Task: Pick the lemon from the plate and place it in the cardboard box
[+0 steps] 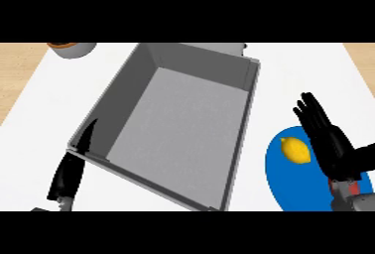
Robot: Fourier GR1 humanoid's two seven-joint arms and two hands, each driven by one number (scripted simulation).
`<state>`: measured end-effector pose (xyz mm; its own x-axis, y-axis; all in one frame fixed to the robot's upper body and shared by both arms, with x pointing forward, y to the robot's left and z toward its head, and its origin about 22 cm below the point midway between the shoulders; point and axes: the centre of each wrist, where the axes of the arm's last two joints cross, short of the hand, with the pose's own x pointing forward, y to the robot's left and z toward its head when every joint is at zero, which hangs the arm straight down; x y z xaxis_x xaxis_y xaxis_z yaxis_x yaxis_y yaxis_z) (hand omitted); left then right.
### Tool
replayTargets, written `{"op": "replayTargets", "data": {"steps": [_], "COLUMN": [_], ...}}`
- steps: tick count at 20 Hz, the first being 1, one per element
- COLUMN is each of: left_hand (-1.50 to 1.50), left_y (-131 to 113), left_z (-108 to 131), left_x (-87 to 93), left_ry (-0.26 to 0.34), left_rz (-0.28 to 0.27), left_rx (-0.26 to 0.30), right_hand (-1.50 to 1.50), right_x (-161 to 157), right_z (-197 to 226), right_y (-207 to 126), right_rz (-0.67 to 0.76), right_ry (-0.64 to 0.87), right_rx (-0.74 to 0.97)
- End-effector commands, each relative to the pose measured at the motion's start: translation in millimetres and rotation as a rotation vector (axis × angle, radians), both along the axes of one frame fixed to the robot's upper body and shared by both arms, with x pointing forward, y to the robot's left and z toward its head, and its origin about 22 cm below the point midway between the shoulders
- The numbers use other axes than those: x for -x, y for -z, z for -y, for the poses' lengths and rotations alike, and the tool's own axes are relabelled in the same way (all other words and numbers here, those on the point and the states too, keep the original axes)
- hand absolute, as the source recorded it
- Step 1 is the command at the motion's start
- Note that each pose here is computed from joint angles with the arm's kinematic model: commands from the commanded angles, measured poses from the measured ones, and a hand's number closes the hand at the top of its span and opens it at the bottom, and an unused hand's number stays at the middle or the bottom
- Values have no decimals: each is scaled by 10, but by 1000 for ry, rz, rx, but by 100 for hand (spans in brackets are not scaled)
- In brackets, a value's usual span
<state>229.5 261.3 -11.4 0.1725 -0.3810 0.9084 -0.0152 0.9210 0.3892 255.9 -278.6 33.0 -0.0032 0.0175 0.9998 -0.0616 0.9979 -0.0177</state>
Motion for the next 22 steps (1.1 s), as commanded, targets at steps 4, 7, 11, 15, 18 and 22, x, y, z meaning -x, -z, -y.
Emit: {"op": "replayTargets", "data": {"steps": [4, 7, 11, 15, 18, 22], "left_hand": [0, 0, 0, 0, 0, 0], "left_y": [-339, -261, -331, -423, -400, -347], "left_z": [-511, -507, -565, -609, -642, -633], "left_x": [-179, -133, -228, -308, -324, -333], "left_ry": [-100, -101, -138, -140, -145, -144], "left_rz": [108, 74, 96, 111, 105, 105], "left_rx": [-161, -167, -162, -158, -165, -177], "right_hand": [-150, -150, -150, -150, -150, -150], "right_x": [-181, -361, -314, -392, -498, -650], "right_z": [-192, -223, 16, 253, 370, 399], "right_y": [-202, -1061, -590, -348, -485, -815], "right_rz": [95, 487, 381, 411, 477, 584], "right_ry": [-593, -710, -989, -1063, -1099, -1090], "right_rx": [-117, 226, 186, -81, -72, 151]}}
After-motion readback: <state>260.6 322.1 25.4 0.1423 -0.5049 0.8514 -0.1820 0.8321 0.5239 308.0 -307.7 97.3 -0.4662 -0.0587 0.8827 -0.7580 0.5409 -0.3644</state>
